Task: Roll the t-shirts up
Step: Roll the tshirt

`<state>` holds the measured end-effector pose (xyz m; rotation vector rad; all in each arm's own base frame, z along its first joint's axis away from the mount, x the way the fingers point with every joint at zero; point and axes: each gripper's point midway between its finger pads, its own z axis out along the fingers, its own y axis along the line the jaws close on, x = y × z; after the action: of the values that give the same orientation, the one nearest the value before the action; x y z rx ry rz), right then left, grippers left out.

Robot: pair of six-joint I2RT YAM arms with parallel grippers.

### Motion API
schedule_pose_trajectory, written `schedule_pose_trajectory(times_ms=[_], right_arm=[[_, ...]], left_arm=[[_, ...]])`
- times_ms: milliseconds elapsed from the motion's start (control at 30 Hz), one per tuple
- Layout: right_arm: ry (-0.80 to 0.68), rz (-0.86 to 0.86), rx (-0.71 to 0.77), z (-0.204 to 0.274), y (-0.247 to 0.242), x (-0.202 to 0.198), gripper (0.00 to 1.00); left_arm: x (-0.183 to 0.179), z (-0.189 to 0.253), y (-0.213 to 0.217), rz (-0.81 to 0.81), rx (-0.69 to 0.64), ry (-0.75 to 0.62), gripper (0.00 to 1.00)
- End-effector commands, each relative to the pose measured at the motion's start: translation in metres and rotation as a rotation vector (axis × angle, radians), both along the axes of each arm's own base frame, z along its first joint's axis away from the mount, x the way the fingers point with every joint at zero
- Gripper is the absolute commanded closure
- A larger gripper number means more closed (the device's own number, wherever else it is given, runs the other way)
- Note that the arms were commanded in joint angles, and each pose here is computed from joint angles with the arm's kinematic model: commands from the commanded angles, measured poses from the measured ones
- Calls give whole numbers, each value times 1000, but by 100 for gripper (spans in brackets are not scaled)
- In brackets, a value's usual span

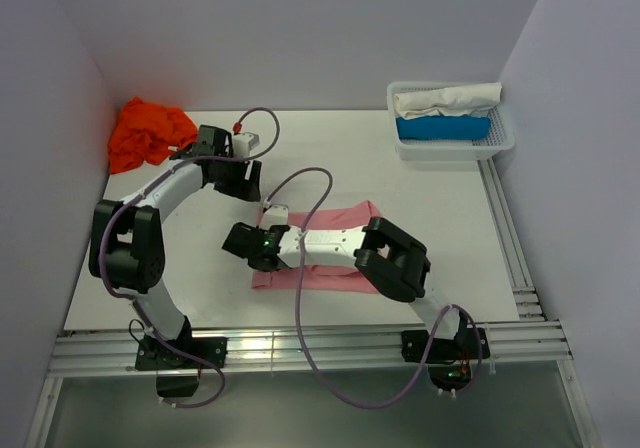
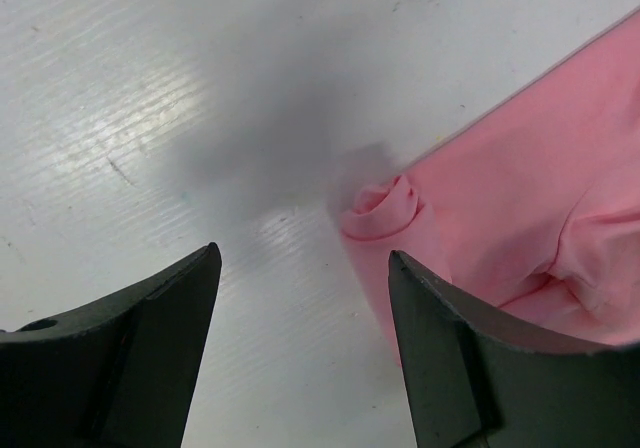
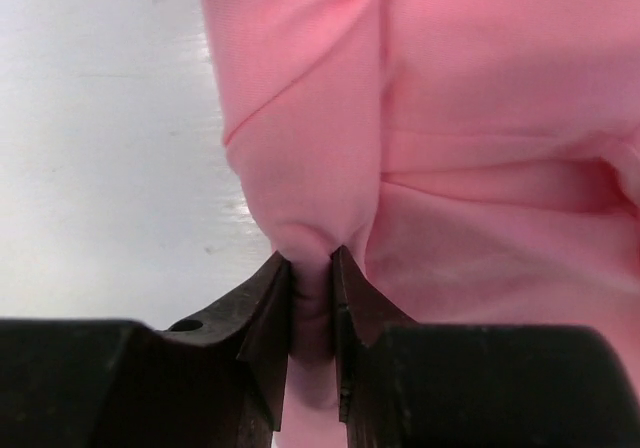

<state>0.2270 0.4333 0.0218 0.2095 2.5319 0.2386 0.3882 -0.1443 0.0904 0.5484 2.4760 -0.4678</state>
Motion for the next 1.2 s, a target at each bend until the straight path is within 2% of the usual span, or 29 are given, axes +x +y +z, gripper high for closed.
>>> schedule_pose_trajectory(times_ms=[0, 200, 433, 533, 767, 933, 1000, 1167], right_arm=[[53, 105, 254, 0, 30, -10, 79], [20, 173, 623, 30, 53, -8, 82], [59, 128, 852, 33, 50, -7, 83], [75, 73, 896, 26, 40, -6, 83], [92, 19, 876, 16, 27, -7, 78], [99, 2, 864, 11, 23, -8, 65], [103, -8, 827, 9, 19, -9, 57], [63, -45, 634, 10, 4, -5, 52]], left_arm=[[0, 32, 3, -28, -37, -63, 26], [-6, 33, 18, -26, -56, -43, 26], [-25, 21, 27, -36, -49, -27, 27], [-37, 6, 26, -46, -56, 12, 28], [-52, -16, 15, -67, -85, 55, 30], [-54, -29, 4, -66, -64, 63, 33], [-50, -35, 5, -37, -27, 61, 35], [-44, -48, 5, -11, 33, 66, 38]])
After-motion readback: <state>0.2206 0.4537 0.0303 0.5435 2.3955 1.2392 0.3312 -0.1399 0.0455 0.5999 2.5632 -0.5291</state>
